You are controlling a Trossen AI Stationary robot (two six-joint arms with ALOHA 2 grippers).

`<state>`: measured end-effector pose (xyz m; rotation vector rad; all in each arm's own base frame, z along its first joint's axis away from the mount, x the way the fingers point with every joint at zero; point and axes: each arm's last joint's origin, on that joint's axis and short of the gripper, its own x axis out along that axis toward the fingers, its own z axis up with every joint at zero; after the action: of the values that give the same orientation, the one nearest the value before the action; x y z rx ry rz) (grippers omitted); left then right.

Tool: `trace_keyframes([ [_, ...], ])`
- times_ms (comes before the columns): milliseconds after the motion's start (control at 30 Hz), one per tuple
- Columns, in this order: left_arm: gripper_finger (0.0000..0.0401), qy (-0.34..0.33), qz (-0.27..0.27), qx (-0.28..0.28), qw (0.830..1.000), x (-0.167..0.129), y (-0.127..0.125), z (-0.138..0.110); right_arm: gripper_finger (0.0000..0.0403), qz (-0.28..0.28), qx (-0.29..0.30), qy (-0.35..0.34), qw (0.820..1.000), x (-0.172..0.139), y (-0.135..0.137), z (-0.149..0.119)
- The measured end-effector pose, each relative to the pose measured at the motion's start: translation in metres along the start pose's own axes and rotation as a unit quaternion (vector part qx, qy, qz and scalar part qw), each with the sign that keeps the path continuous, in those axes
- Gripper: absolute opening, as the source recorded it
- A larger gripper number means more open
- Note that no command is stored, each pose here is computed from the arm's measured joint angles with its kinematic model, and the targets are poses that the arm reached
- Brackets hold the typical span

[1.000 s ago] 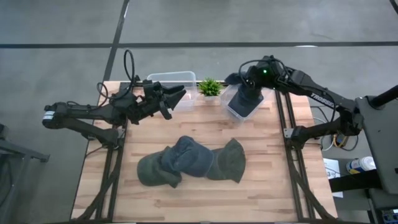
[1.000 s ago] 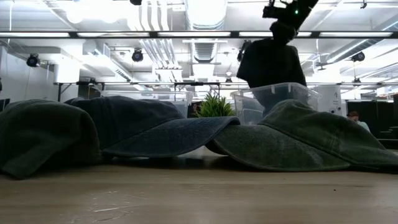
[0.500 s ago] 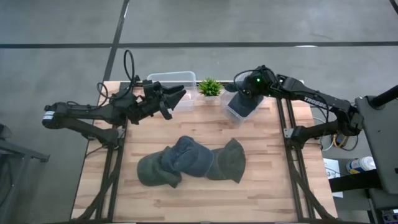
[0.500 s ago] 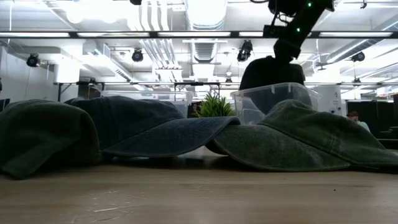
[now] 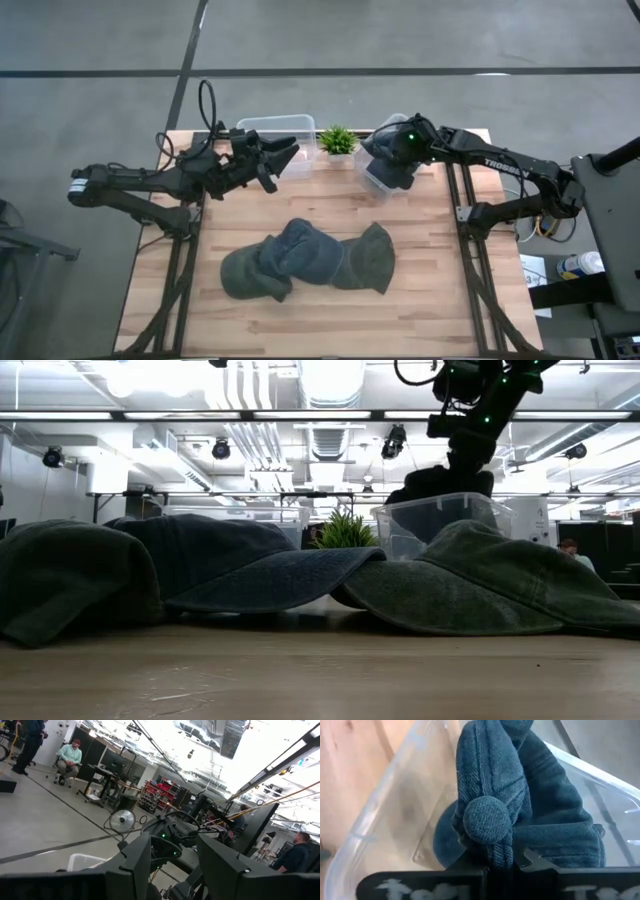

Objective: Pick and place caps into container
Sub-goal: Put the top blue cap into the right transparent container

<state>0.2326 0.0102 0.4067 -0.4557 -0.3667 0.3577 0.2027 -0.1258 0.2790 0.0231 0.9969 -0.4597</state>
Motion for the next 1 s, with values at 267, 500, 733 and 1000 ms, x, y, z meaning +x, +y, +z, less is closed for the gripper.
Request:
trace_keyframes([
  [267, 0.0153, 0.0, 0.0, 0.004, 1.0, 0.0, 0.0, 0.0, 0.0008, -0.001, -0.073, 0.004, 0.997, -0.017, -0.006, 0.007],
  [500, 0.0153, 0.0, 0.0, 0.007, 1.0, 0.0, 0.0, 0.0, 0.0008, -0.012, -0.114, -0.016, 0.993, -0.027, -0.011, 0.015],
  [733, 0.0153, 0.0, 0.0, 0.011, 1.0, 0.0, 0.0, 0.0, 0.0008, -0.014, -0.182, -0.016, 0.983, -0.033, -0.01, 0.008],
  [1000, 0.0153, -0.001, 0.002, 0.017, 1.0, 0.0, 0.0, 0.0, 0.0008, -0.02, -0.227, -0.013, 0.974, -0.036, -0.009, -0.001],
])
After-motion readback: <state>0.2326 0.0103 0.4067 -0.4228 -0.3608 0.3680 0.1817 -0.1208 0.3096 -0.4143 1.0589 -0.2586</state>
